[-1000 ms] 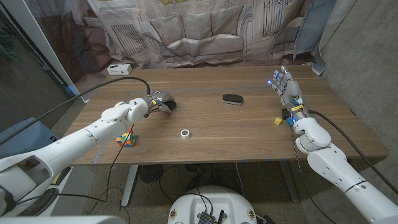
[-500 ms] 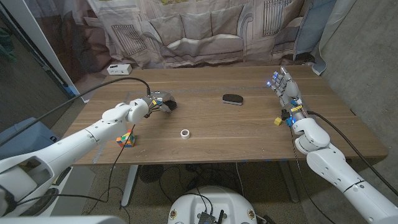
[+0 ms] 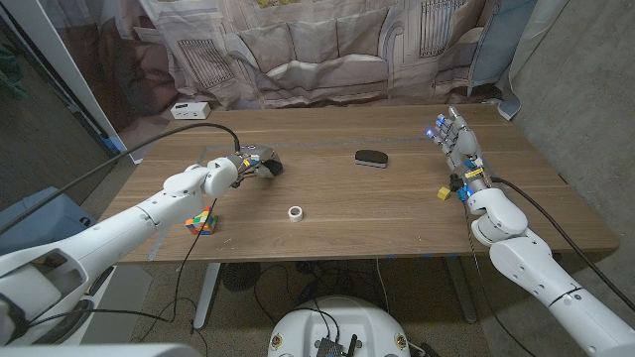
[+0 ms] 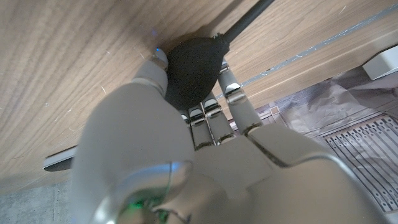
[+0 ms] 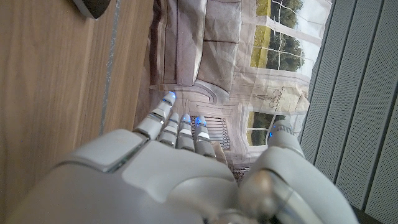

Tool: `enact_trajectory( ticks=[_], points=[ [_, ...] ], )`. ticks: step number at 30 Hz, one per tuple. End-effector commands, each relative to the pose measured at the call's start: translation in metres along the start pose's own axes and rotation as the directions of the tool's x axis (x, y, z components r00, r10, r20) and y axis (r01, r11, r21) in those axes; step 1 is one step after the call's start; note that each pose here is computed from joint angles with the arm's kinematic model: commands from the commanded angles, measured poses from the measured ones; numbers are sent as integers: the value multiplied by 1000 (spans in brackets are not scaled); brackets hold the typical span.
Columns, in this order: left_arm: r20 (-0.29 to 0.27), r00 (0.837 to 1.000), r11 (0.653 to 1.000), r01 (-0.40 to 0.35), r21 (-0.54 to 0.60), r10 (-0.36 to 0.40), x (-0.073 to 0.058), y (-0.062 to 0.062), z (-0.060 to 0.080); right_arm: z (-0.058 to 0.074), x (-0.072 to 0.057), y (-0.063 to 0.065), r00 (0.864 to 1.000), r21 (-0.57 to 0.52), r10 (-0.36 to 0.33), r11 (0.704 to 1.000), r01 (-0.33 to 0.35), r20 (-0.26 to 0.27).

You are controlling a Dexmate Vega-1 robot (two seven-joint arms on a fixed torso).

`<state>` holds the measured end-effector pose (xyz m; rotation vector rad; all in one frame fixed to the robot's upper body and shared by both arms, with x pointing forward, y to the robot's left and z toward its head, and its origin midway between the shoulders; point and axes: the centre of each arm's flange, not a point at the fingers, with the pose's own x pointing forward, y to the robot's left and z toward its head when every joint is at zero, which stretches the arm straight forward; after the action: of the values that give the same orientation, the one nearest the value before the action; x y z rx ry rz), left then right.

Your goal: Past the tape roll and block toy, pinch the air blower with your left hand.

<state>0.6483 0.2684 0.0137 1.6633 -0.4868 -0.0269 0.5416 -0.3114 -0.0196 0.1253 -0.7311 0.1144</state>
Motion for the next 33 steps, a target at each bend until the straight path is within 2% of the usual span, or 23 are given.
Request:
enact_trajectory(
  ticks=[1,11,33],
  points=[
    [6,1000,1000,-6,17,6,-2,10,3,4,-2,-4,1000,-4,-2,1000,2,10],
    [-4,1000,1000,-12,12,12,-6,32,2,5,-1,-3,1000,9,3,1000,-3,25],
    [15,998,991,-69,111,68,-30,81,12,10,-3,-3,999,24,14,1000,-15,38]
  ],
)
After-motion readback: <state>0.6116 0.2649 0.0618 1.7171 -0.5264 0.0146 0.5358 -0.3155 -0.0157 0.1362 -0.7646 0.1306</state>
